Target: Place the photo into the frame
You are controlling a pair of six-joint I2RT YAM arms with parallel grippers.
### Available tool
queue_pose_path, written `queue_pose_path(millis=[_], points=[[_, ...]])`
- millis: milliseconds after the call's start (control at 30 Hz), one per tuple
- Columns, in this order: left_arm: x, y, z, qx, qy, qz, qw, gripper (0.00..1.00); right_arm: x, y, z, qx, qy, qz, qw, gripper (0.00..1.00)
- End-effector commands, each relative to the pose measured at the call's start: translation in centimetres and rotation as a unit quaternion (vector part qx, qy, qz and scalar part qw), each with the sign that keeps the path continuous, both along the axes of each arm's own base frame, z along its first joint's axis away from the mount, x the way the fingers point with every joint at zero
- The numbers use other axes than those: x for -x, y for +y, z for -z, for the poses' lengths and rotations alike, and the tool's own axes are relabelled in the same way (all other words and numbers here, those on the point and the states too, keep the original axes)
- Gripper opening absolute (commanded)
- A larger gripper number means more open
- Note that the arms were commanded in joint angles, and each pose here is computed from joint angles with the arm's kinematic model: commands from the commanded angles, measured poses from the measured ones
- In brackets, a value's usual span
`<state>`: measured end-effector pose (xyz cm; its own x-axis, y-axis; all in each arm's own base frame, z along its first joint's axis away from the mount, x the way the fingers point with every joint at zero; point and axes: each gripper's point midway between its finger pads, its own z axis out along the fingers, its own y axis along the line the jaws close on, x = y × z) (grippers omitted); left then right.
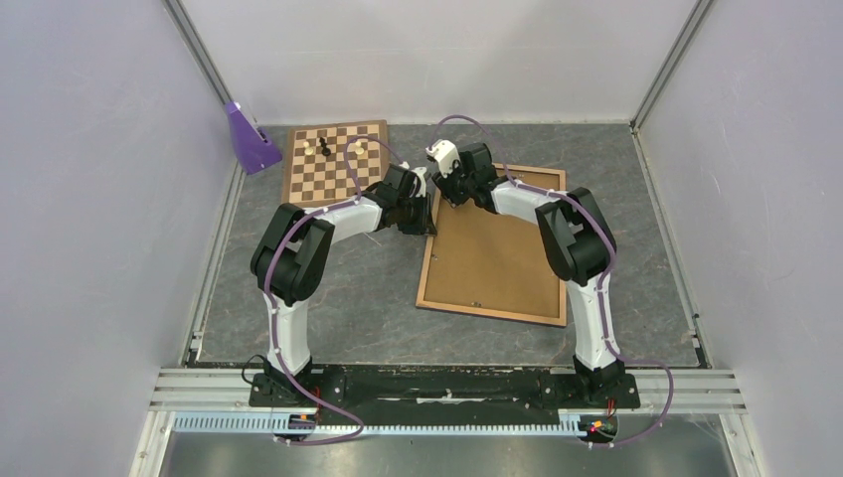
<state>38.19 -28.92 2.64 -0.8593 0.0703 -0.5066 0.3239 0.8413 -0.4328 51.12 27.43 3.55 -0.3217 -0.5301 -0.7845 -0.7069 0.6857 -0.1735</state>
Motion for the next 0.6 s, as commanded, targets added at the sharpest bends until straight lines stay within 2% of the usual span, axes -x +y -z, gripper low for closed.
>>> queue_pose_path(millis=[0, 267, 567], points=[[0.5, -0.4, 0.9, 0.000, 0.005, 0.034, 0.999, 0.02, 0.1, -0.2, -3.1, -0.030, -0.009, 0.010, 0.999, 0.41], [0.5, -0.5, 1.0, 0.002, 0.006, 0.035, 0.999, 0.02, -1.7, -2.0, -5.3, -0.037, -0.026, 0.050, 0.998, 0.41], [0.5, -0.6, 0.8, 0.002, 0.005, 0.035, 0.999, 0.02, -2.6, -2.2, -3.0, -0.021, -0.012, 0.055, 0.998, 0.41]])
